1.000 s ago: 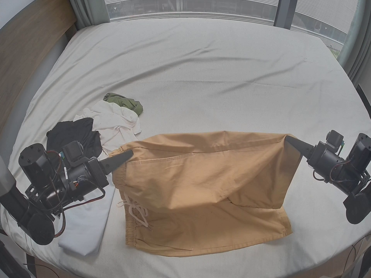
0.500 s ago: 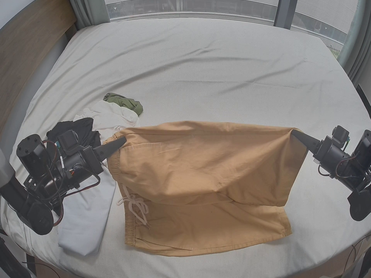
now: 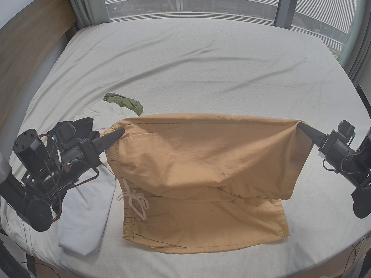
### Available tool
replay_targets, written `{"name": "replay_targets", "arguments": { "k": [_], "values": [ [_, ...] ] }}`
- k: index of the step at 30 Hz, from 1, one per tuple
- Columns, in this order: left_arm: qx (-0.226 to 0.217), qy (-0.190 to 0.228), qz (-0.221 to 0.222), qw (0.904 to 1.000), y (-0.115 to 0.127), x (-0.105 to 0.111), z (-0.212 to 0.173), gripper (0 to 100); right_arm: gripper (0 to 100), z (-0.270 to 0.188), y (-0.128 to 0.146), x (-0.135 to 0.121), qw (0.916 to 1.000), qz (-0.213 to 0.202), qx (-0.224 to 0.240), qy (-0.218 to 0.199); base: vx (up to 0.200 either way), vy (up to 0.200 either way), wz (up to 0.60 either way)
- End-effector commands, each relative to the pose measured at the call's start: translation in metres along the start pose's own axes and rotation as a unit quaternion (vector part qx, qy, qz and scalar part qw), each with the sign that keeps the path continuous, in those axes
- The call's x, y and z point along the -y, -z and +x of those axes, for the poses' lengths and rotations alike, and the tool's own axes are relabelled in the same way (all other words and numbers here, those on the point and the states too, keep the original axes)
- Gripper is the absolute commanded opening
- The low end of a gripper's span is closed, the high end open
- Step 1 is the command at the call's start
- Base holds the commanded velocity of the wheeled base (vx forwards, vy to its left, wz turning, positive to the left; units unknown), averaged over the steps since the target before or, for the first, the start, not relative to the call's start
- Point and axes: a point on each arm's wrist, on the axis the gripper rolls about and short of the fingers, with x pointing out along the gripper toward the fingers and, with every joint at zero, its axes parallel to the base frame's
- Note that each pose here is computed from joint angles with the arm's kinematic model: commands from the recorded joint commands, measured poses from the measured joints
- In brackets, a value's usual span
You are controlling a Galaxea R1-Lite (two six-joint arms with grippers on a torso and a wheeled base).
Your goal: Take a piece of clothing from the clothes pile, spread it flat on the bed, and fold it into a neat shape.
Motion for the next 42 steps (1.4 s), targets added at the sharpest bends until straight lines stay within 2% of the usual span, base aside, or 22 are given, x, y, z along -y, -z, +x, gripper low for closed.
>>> {"name": "replay_targets", "arguments": {
  "k": [1,10,22,31,42],
  "values": [
    [0.006,0.003,0.005,1.0000,-0.003,0.002,0.000,0,0,-0.001,-0.004,-0.002,1.0000,-0.005,0.007,-0.003,0.000,0.000,0.00],
    [0.015,0.010,0.011,0.9998,-0.009,0.008,-0.002,0,0,-0.006,-0.013,-0.005,0.9998,-0.003,0.013,-0.015,0.000,0.000,0.00],
    [0.007,-0.005,0.002,1.0000,-0.004,0.003,-0.007,0,0,-0.007,-0.017,-0.001,0.9997,-0.007,0.022,-0.007,0.000,0.000,0.00],
    [0.013,-0.023,0.004,0.9996,-0.008,-0.006,-0.013,0,0,-0.006,-0.018,0.000,0.9997,-0.008,0.024,-0.006,0.000,0.000,0.00],
    [0.007,-0.016,0.004,0.9998,-0.004,-0.002,-0.012,0,0,-0.004,-0.015,0.000,0.9998,-0.004,0.019,-0.009,0.000,0.000,0.00]
  ]
}}
